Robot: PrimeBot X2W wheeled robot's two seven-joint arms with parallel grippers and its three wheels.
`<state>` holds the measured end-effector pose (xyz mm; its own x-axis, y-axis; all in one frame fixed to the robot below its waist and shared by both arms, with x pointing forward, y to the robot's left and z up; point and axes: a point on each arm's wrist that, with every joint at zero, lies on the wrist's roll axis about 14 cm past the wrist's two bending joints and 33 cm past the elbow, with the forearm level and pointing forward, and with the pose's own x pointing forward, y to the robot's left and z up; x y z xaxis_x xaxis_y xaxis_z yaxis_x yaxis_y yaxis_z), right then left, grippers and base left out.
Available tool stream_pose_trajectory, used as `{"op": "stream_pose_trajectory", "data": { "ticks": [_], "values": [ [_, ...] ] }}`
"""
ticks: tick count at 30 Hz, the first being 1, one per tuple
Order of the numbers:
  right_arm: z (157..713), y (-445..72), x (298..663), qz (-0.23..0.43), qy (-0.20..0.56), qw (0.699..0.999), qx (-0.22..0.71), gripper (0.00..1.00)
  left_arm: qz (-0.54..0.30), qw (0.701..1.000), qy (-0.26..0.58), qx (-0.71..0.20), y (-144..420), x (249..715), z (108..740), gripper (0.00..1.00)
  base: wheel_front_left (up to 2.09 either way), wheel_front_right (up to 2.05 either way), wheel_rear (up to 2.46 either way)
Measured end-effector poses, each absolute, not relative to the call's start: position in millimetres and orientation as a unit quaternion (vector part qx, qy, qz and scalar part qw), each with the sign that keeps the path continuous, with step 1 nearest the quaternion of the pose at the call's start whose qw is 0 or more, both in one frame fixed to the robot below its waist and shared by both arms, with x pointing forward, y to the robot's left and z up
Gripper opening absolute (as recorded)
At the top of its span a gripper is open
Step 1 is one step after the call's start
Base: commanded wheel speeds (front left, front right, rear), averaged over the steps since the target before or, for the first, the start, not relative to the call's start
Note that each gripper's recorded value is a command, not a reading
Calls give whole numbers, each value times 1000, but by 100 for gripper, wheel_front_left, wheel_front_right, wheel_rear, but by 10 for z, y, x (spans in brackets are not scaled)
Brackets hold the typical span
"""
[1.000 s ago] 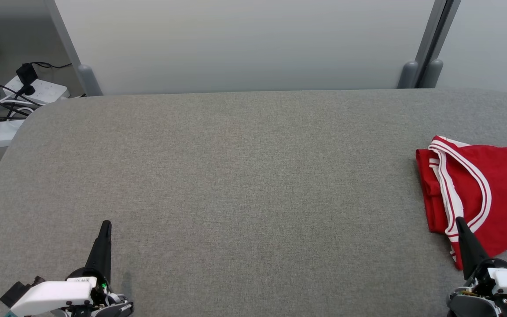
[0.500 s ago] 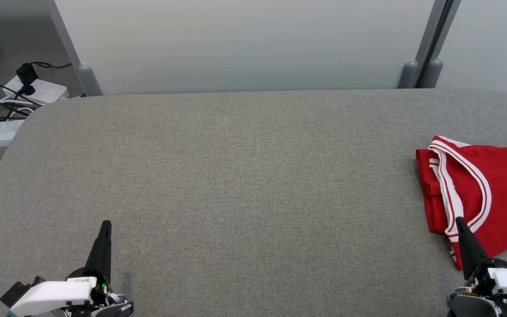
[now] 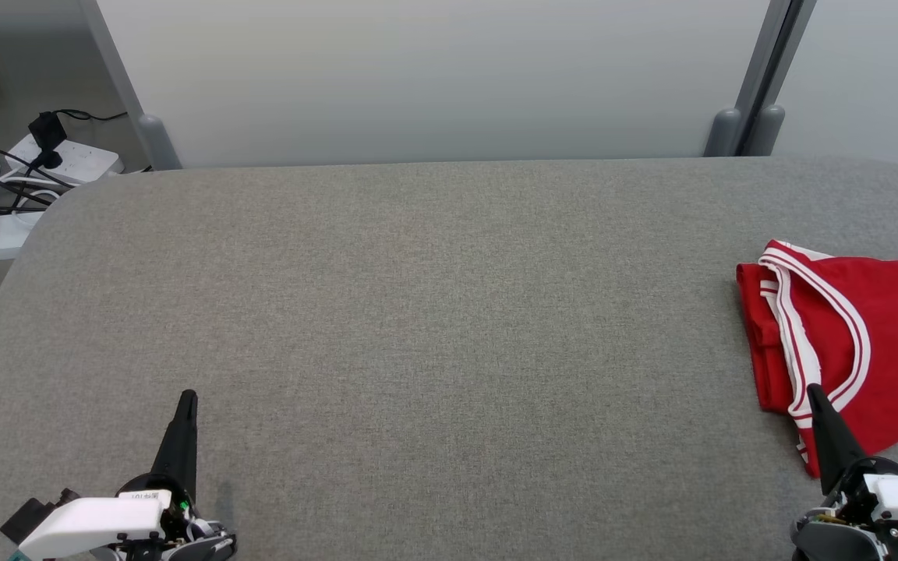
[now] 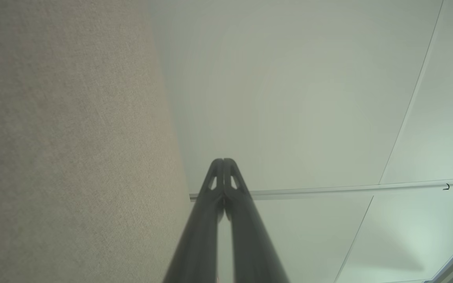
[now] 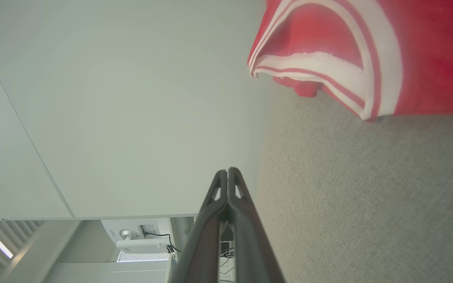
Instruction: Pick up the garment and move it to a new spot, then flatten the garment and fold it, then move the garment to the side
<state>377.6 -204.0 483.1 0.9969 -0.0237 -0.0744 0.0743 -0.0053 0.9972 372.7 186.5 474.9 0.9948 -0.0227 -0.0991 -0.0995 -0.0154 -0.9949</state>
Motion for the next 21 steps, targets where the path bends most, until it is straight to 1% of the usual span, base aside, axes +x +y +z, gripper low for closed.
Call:
{"op": "stream_pose_trajectory", "data": {
  "ticks": [21],
  "values": [
    [4831, -2040, 3776, -35, 18, 705, 708, 0, 27, 700, 43, -712, 1865, 3727, 4749, 0, 0, 0, 0]
  ]
}}
